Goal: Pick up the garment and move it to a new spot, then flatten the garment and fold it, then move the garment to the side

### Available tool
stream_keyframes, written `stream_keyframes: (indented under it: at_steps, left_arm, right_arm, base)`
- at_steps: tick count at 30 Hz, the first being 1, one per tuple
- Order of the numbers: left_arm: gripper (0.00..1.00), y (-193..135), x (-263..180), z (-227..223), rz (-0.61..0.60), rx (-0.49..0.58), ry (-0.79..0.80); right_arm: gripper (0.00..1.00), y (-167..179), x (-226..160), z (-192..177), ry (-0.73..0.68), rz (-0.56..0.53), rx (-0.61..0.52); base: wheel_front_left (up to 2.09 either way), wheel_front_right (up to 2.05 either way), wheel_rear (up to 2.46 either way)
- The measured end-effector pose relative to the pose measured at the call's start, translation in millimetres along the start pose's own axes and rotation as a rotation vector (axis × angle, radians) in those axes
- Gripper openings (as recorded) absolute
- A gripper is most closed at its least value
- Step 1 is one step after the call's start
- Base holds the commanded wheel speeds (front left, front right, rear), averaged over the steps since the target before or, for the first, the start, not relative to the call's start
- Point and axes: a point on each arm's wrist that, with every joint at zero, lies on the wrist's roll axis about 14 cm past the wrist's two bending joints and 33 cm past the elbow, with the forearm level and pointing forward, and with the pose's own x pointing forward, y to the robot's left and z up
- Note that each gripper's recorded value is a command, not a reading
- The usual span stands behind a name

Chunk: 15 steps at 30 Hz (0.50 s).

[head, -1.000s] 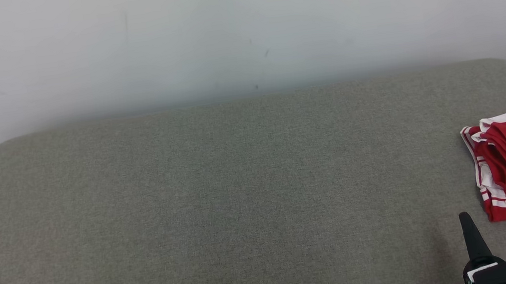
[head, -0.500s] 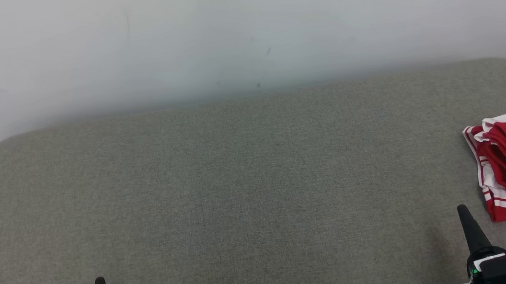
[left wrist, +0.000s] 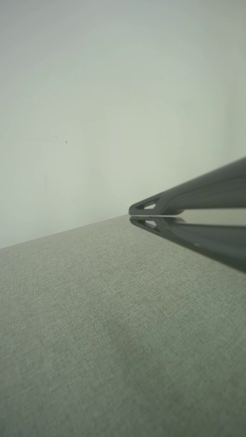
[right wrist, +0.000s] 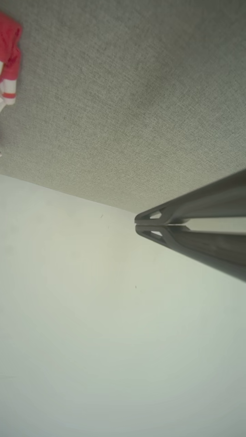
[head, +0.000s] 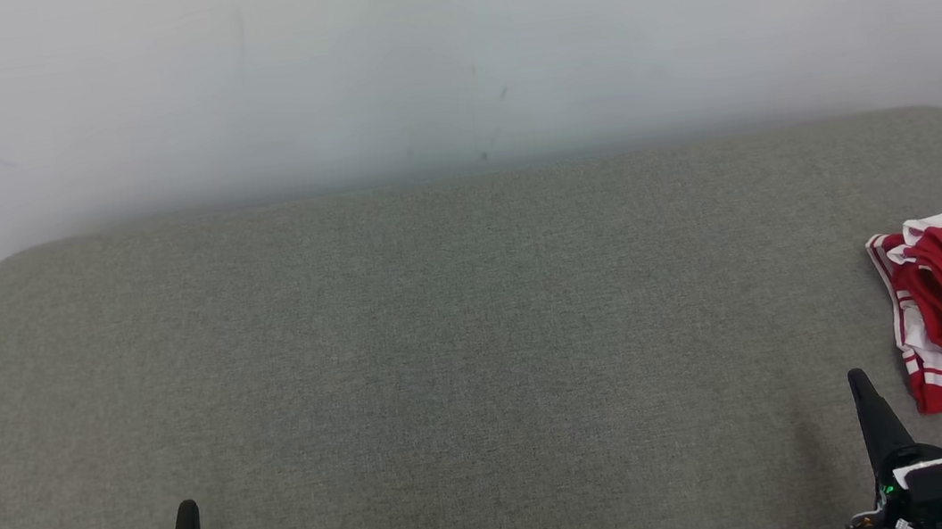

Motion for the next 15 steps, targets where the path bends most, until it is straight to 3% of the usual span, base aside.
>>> stream_keyframes:
  at_steps: [15]
  left_arm:
    - [0.0, -9.4, 4.1, 1.2, -0.038, -0.103, 0.008]
  right_arm:
    - [0.0, 7.4, 5.9, -1.2, 0.012, 0.025, 0.12]
  base:
    - [0.0, 0.0, 0.0]
